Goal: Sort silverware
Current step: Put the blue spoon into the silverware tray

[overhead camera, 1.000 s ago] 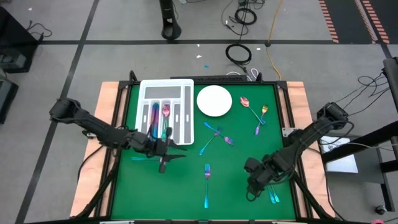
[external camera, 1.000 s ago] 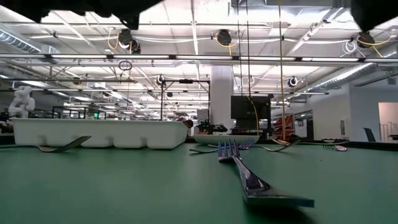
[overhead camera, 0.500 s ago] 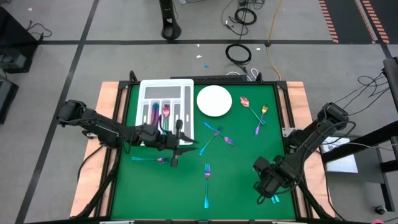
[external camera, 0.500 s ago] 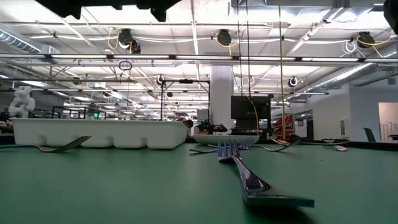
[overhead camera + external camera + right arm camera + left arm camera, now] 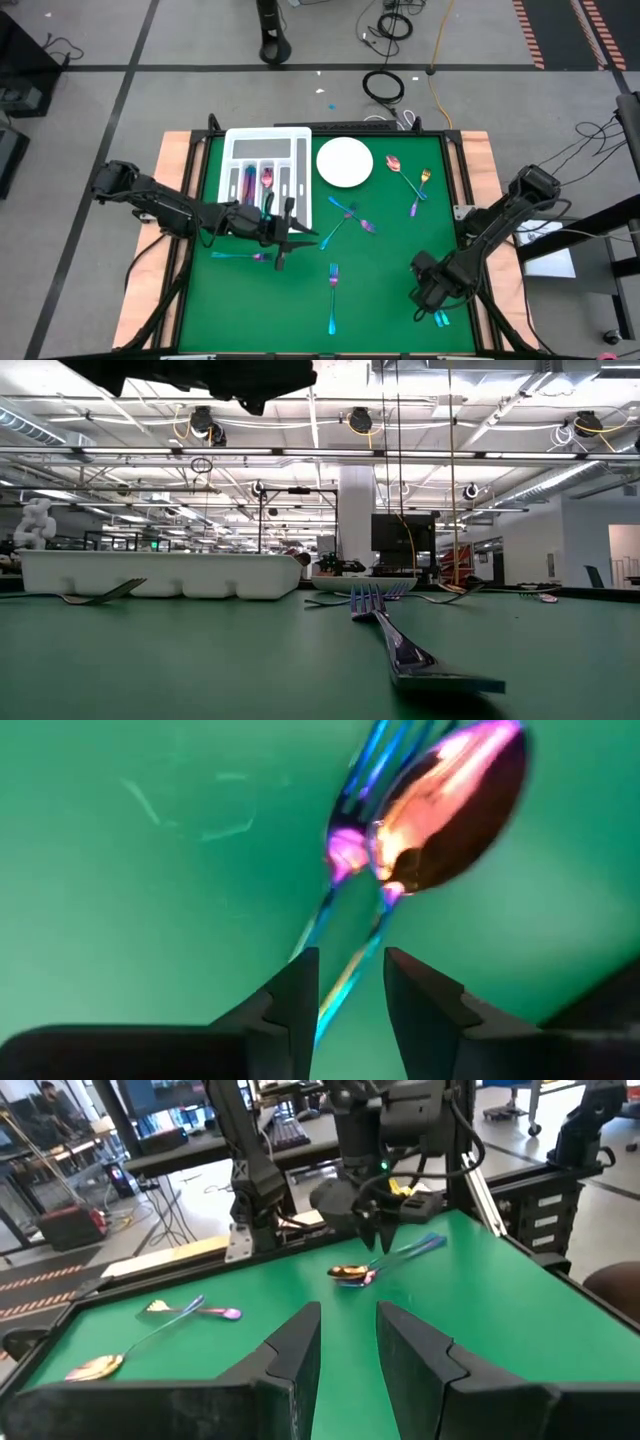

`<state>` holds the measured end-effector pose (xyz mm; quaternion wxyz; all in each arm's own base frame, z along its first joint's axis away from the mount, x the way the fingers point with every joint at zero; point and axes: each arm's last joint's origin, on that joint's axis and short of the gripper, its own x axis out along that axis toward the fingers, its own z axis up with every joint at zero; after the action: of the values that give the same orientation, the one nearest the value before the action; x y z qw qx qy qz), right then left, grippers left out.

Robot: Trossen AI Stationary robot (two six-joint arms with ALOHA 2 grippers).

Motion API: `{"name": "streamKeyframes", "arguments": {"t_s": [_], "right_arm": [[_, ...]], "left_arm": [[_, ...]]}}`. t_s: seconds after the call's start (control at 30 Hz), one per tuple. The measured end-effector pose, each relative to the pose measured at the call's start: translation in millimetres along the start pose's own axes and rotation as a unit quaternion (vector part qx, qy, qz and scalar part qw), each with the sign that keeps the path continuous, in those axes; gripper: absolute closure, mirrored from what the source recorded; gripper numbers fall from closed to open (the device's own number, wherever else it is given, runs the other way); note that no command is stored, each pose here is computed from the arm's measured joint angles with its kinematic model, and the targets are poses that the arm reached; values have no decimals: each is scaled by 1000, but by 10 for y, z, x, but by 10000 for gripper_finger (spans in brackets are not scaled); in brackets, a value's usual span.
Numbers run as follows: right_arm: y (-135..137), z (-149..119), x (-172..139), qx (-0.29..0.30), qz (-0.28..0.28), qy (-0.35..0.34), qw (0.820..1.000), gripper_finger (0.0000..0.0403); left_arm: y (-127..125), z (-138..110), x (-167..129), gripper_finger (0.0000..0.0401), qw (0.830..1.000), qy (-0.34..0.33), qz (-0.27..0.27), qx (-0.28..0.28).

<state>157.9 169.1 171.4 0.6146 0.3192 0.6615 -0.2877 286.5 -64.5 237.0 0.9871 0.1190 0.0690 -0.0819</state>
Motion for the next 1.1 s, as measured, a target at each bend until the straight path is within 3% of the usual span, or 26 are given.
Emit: {"name": "streamKeyframes", "arguments": {"t_s": [0.53, 0.87, 1.1], "right_arm": [[-130, -12, 260, 26, 3, 5, 1000, 304], [-185, -32, 286, 56, -13, -3, 998, 393], [-197, -26, 284, 97, -18, -14, 995, 397]], "left_arm": [[1, 0, 0, 299, 1000, 0, 3, 0], [0, -3, 0, 299, 1000, 2, 2, 0], [0, -3, 0, 299, 1000, 2, 2, 0]]}}
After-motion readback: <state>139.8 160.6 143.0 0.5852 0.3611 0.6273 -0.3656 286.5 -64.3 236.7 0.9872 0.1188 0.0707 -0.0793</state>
